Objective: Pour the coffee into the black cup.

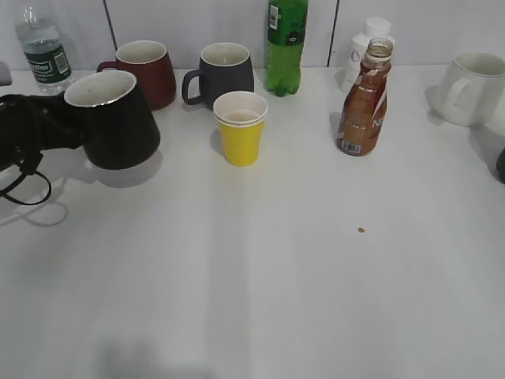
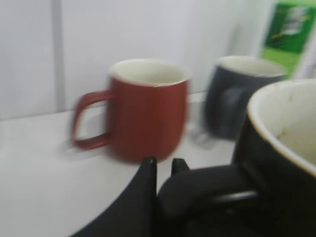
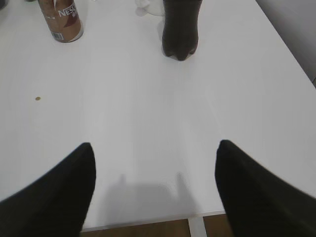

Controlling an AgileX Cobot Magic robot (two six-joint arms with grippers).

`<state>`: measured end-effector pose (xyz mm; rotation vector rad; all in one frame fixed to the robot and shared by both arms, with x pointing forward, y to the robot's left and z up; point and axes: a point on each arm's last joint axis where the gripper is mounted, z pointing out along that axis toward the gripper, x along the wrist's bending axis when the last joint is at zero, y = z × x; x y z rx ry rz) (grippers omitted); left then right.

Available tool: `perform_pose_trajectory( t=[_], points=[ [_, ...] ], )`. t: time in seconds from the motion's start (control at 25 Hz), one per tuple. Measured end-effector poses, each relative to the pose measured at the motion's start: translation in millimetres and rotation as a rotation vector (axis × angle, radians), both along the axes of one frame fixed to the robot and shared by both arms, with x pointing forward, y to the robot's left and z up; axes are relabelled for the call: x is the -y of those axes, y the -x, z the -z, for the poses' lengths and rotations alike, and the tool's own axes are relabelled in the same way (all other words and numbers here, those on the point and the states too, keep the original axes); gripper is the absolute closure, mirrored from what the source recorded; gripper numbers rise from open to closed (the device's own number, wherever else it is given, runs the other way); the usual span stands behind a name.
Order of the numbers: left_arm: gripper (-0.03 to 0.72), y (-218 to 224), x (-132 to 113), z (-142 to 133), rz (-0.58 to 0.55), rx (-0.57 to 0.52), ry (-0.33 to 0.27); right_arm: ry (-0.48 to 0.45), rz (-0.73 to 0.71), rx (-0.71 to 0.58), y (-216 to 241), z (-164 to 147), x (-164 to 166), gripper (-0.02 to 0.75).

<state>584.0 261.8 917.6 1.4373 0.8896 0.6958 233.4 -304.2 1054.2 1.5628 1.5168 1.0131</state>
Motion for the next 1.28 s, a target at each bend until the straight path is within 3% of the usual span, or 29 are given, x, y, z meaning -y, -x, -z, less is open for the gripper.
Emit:
perform_pose_trajectory(
  t=[0.2,0.52,0.92,1.28],
  points=[
    [0.631,-5.4,17.8,-16.9,0.196,0.019,0.000,0.000,0.000,0.000,0.0,0.0,0.0,0.150],
    [0.631,-11.8,62.8,-37.6,0.508,0.012,-0.051,0.000,0.000,0.000,0.0,0.0,0.0,0.150],
    [0.631,-6.1,95.6,-36.3,0.596,-0.023,-0.081,0.000,0.000,0.000,0.0,0.0,0.0,0.150],
    [0.632,-5.9,96.2,-36.0,0.599,-0.025,-0.080,0.042,-0.023,0.054,-4.4,-9.5,-0.6,0.150]
  ],
)
